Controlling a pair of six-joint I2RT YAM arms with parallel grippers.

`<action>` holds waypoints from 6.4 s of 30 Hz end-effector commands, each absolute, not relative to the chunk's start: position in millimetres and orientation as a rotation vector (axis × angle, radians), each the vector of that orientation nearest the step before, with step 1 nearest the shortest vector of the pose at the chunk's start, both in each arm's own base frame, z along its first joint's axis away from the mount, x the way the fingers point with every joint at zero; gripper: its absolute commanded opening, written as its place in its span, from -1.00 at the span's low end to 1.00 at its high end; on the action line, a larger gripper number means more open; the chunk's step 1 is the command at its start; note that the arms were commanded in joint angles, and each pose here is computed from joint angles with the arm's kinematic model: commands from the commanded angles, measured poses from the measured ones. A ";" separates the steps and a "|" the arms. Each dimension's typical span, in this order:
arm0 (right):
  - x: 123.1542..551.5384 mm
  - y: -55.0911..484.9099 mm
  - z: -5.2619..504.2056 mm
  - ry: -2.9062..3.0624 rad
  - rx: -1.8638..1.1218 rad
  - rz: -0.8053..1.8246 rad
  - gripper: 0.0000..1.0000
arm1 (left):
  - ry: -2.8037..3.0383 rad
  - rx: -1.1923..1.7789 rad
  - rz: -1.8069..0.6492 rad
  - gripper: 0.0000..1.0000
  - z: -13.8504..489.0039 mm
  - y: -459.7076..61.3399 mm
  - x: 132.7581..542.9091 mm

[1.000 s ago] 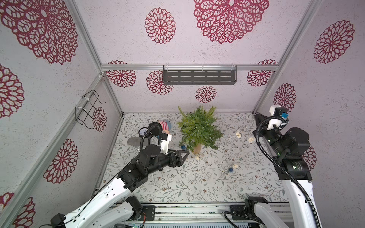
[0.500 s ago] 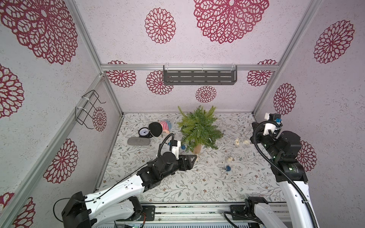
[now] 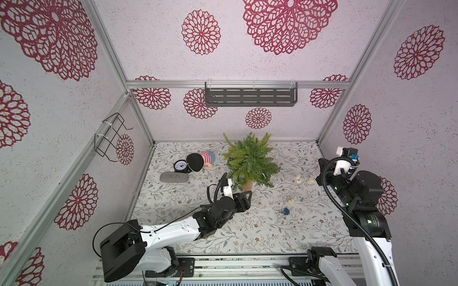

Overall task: Remove string lights from the small christmas tree
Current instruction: Remove the light string from the Christmas tree, then place the light string at the center of the board.

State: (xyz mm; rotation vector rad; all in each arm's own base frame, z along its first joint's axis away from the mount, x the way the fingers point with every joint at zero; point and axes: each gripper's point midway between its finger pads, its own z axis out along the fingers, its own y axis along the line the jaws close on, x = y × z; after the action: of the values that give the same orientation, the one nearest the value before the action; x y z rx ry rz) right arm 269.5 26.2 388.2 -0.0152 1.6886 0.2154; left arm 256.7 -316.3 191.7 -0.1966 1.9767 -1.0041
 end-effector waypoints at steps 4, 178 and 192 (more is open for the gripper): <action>255.9 0.2 365.4 1.741 0.211 0.174 -1.00 | 1.916 -0.257 -0.989 0.49 208.9 -301.6 258.9; 229.8 260.7 323.0 1.600 -0.811 0.982 -1.00 | 1.720 -0.029 -0.616 -0.96 413.7 -146.3 260.9; 246.3 253.5 310.4 1.689 -0.760 0.842 -1.00 | 1.819 0.088 -0.675 -1.00 401.9 -162.4 247.2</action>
State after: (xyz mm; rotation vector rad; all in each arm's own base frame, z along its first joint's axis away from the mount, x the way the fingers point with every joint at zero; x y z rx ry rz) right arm 239.6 263.4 295.3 -0.8026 1.7030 0.9288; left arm 251.8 -151.5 415.9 0.0237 1.7689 -0.6411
